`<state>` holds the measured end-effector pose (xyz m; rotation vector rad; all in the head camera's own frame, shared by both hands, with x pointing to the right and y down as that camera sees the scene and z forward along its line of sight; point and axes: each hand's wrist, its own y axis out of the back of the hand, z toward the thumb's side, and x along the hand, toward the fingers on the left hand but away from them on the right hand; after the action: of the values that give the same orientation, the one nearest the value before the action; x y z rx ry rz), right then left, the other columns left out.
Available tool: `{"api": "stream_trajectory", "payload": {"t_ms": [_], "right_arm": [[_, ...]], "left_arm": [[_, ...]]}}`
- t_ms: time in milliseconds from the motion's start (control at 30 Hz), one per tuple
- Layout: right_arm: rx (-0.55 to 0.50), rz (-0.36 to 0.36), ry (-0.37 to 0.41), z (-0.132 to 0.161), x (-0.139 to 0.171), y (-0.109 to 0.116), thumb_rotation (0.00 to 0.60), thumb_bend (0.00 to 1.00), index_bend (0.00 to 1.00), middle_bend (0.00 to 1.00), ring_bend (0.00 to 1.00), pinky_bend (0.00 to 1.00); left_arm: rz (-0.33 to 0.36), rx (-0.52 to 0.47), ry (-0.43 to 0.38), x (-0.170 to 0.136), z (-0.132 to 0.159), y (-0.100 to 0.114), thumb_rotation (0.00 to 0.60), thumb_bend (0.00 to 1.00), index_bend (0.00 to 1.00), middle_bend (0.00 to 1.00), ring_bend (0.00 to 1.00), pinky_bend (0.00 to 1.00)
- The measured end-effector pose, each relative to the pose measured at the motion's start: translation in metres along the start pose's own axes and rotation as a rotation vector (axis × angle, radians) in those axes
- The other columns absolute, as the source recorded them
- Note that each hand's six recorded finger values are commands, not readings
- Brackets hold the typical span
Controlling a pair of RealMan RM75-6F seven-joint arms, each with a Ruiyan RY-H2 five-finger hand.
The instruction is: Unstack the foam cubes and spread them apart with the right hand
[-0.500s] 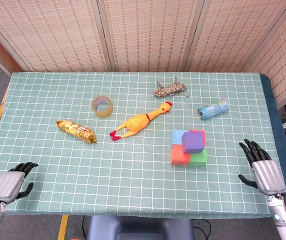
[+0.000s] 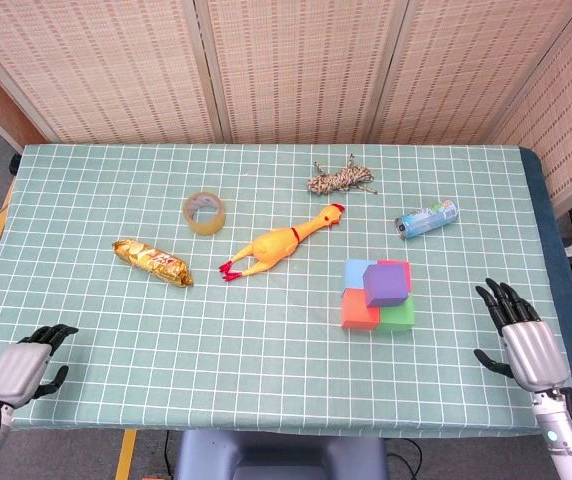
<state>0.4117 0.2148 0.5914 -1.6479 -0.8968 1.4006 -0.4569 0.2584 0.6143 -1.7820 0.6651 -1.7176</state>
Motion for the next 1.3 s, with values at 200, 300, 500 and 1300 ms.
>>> {"api": "stream_trajectory", "payload": {"t_ms": [200,300,500,1300], "right_arm": [[-0.035,0.045,0.01,-0.002,-0.006,-0.009,0.6,0.07,0.0,0.0,0.0,0.19],[-0.049,0.046,0.023,0.0,-0.005,-0.009,0.6,0.07,0.0,0.0,0.0,0.19],[-0.087,0.022,0.055,0.009,-0.018,-0.007,0.6,0.07,0.0,0.0,0.0,0.19],[-0.199,0.126,0.165,0.121,-0.142,-0.029,0.6,0.07,0.0,0.0,0.0,0.19]], "left_arm": [[0.001,-0.001,0.005,0.0,-0.001,0.0,0.6,0.47,0.2,0.19,0.18,0.39],[0.004,0.002,-0.004,-0.001,0.002,0.001,0.6,0.47,0.2,0.19,0.18,0.39],[-0.005,0.002,-0.001,-0.001,0.002,-0.001,0.6,0.47,0.2,0.19,0.18,0.39],[0.0,0.003,-0.02,-0.004,0.003,0.001,0.6,0.47,0.2,0.19,0.18,0.39]]}}
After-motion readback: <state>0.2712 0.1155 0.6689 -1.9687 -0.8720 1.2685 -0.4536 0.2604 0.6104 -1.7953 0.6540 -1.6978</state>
